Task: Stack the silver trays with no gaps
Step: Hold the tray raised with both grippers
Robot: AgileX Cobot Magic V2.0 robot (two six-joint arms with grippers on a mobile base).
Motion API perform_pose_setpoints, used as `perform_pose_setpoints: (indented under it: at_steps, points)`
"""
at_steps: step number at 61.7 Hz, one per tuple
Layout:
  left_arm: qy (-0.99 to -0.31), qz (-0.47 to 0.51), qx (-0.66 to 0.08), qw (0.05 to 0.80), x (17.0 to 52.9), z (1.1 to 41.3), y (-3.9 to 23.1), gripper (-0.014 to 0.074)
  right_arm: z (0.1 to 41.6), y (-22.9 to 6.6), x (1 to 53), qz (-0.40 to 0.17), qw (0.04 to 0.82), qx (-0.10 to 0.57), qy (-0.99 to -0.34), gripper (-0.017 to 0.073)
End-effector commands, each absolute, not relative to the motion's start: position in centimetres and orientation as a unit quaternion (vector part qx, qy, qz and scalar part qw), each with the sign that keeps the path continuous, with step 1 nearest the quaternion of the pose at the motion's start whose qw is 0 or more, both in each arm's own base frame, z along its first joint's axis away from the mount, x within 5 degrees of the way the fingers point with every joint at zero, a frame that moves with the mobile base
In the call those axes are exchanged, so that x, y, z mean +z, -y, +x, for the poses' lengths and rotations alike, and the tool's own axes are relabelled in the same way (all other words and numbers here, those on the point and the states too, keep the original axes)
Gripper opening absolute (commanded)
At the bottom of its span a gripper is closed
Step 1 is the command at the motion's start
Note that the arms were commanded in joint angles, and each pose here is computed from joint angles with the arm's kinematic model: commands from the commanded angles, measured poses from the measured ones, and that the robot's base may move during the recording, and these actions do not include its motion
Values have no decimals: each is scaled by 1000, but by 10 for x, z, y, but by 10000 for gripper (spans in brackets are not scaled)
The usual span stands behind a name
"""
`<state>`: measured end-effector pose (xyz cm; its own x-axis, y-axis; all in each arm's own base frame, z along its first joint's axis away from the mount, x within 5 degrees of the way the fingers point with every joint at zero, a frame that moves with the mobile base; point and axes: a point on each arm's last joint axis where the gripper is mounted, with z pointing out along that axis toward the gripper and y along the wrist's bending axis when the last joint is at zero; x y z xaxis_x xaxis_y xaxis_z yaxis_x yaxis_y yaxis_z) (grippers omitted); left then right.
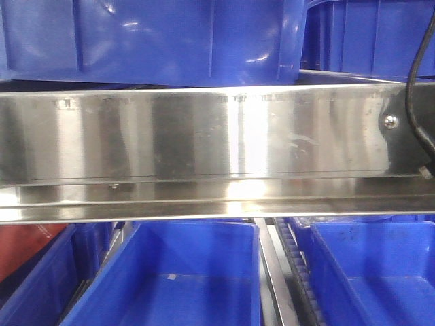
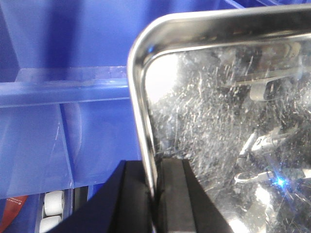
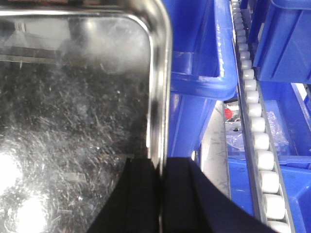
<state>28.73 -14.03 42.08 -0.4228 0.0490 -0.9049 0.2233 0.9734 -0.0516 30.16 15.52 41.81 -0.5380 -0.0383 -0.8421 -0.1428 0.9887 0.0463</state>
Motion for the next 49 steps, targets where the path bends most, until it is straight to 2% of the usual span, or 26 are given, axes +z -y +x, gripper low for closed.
perform_pose_setpoints:
  at_steps: [1, 49]
  points:
    - [-815, 95, -116, 560, 432, 283, 149, -16, 300, -163, 436, -66, 527, 100, -841, -57]
    - [-815, 95, -116, 560, 432, 283, 149, -16, 300, -164, 436, -67, 529, 102, -840, -57]
